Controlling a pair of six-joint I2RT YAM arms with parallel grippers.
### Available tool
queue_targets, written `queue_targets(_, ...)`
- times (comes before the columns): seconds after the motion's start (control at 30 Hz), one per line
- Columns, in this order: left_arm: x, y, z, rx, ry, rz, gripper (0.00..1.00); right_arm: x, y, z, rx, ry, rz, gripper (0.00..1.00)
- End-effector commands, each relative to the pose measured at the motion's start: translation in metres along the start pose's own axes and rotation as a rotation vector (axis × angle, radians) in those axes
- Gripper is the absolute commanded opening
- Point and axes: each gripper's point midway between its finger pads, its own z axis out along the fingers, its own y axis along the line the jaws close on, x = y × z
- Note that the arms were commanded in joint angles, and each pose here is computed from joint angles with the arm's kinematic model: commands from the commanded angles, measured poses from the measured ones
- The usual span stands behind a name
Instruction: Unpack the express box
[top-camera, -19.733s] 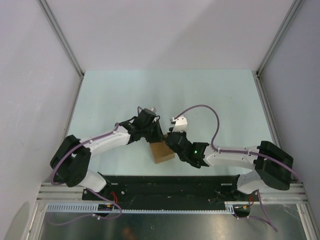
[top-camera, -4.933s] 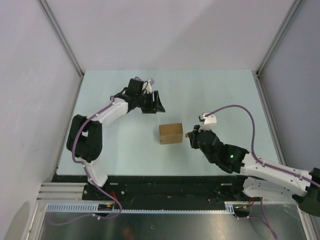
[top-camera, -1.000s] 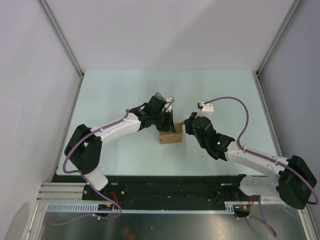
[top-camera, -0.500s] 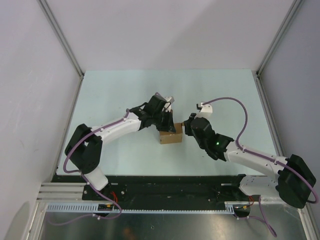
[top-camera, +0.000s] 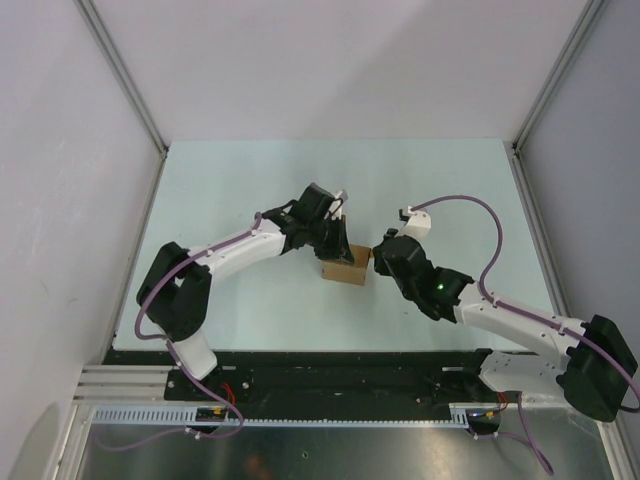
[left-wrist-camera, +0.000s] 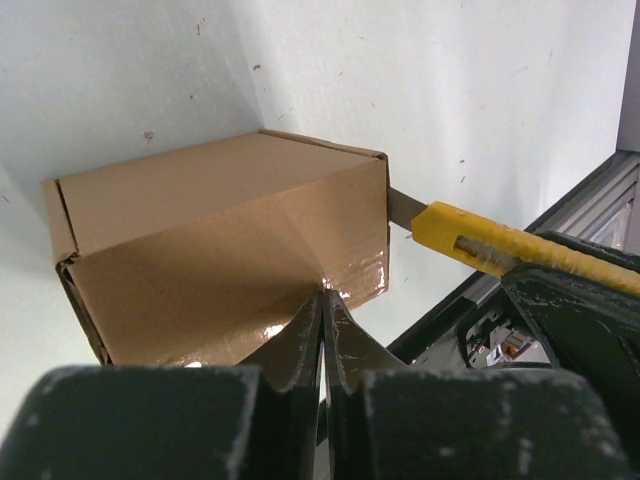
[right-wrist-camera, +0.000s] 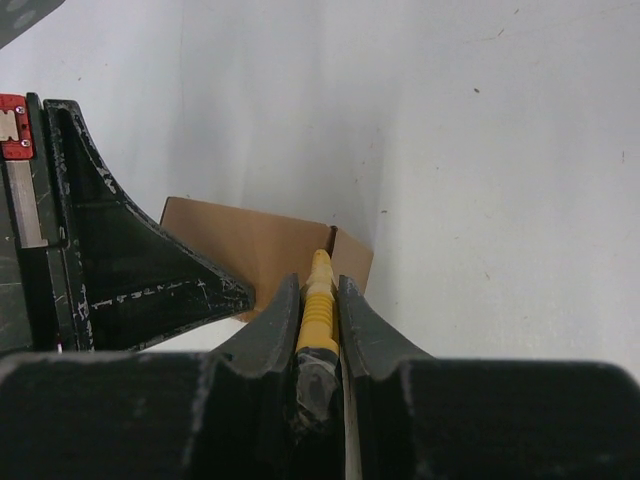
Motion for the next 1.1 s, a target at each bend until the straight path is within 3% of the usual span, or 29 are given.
queue_targets(0.0, 0.057, 0.066, 0.027, -0.23, 0.18, -0.056, 0.07, 0.006, 0.029, -0.013, -0.096, 0.066, 0.028, 0.0)
queue_targets(0.9, 0.043, 0.049, 0.036, -0.186, 0.174, -0.08, 0.06, -0.008, 0.06, -0.017, -0.07, 0.121, 0.112, 0.0)
queue_targets(1.07, 0.023, 0.034, 0.026, -0.144, 0.122, -0.031, 0.11, -0.003, 0.055, -0.006, -0.042, 0.114, 0.058, 0.0)
